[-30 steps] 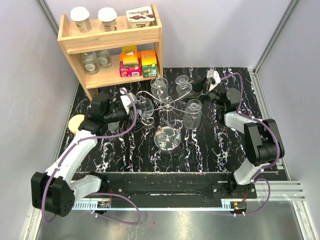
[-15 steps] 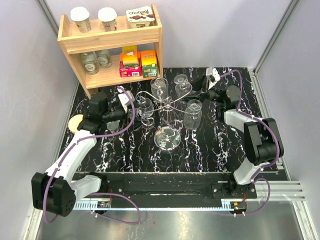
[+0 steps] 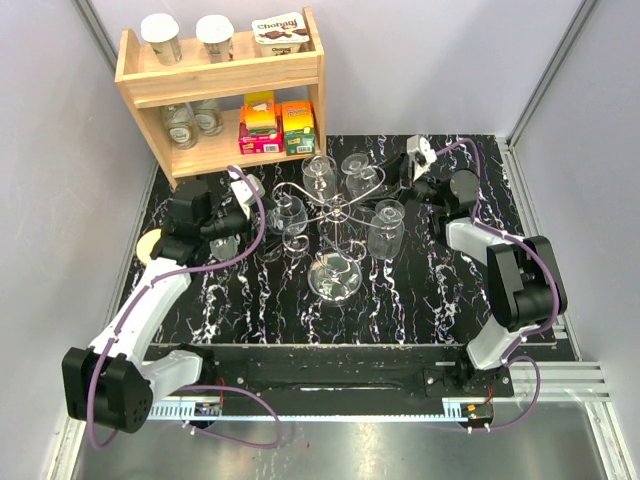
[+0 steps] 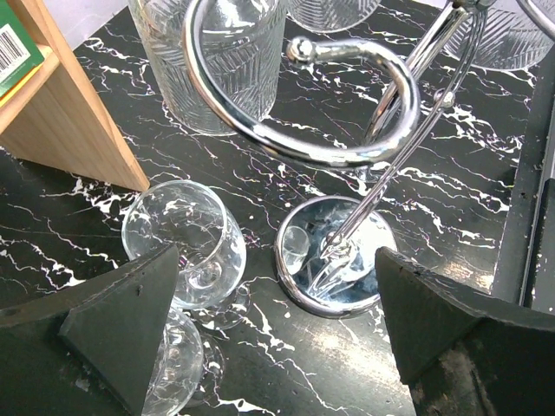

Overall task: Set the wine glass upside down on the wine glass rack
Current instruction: Turn the wine glass upside down at the wine rack.

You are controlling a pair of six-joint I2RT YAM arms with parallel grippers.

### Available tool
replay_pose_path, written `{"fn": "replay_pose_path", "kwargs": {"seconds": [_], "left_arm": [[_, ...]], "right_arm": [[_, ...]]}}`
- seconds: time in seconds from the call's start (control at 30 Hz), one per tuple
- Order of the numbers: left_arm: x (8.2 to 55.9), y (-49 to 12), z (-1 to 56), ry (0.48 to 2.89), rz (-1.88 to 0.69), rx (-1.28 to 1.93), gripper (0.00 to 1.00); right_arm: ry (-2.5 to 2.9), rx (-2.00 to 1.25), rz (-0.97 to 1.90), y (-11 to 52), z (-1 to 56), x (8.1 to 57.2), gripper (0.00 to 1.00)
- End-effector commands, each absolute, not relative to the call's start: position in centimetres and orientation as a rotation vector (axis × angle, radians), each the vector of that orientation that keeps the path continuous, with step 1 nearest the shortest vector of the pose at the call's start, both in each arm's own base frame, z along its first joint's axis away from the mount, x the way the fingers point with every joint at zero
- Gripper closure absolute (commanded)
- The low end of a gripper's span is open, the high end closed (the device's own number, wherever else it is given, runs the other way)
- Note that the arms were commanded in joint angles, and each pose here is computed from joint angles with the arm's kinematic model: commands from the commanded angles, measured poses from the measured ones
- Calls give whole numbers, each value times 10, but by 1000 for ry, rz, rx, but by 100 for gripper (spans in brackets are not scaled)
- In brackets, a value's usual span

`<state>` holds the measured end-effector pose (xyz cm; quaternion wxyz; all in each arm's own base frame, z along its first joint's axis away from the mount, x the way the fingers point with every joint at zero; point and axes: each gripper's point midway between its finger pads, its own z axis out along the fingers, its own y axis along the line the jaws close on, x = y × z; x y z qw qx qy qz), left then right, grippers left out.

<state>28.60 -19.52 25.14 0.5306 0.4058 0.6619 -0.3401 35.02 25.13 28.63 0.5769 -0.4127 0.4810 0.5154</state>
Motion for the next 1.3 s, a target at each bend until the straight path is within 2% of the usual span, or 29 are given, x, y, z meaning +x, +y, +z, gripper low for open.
{"fn": "replay_pose_path", "kwargs": {"seconds": [0.0,0.63,1.27], "left_arm": [[295,-194,279,1500,-771,963,1],[293,-191,280,1494,-768,967,1],[294,-190,277,1497,-768,969,1]], "right_arm": [[788,-1120,1057,253,346,309,100],[770,-1110,1026,248,344,288,100],[804,-961,904,212,353,315,100]]}}
